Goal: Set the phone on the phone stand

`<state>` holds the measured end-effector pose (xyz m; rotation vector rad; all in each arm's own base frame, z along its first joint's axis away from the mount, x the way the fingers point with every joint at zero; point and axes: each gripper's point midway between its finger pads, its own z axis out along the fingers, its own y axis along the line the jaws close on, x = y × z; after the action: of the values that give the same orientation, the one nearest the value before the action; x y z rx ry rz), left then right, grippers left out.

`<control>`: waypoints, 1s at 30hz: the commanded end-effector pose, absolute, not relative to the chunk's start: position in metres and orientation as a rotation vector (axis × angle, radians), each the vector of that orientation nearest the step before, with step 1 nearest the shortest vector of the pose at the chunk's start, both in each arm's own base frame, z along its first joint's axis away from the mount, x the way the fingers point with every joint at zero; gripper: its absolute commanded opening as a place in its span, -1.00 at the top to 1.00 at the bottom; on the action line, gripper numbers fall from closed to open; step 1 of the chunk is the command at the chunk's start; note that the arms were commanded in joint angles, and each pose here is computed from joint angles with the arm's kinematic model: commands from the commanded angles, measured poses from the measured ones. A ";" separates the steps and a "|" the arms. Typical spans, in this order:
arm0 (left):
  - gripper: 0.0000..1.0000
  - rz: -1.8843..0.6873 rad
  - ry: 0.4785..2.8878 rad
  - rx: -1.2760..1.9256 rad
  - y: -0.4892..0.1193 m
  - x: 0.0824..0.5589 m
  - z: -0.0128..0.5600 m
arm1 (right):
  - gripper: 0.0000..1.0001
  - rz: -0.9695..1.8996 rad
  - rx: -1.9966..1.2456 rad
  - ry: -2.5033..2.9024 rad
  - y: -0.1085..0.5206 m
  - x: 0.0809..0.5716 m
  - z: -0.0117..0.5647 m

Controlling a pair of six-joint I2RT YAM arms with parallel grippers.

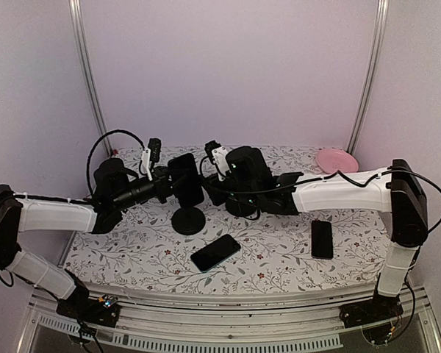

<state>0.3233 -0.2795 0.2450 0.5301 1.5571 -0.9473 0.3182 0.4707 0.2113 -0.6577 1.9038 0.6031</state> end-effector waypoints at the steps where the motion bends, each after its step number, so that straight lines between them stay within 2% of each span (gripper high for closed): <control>1: 1.00 -0.647 1.676 0.330 -0.234 0.377 0.219 | 0.37 0.878 -0.850 1.808 0.497 0.250 0.249; 9: 1.00 -0.600 1.711 0.326 -0.226 0.384 0.216 | 0.38 0.763 -0.824 1.836 0.495 0.265 0.242; 17: 1.00 -0.558 1.736 0.332 -0.214 0.389 0.210 | 0.37 0.810 -0.918 1.770 0.508 0.252 0.248; 30: 1.00 -0.711 1.695 0.456 -0.233 0.384 0.219 | 0.37 0.762 -0.856 1.823 0.483 0.260 0.237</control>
<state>0.3805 -0.2294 0.2413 0.4007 1.6161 -0.6888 0.2577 0.4990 0.2215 -0.8994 1.8304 0.7543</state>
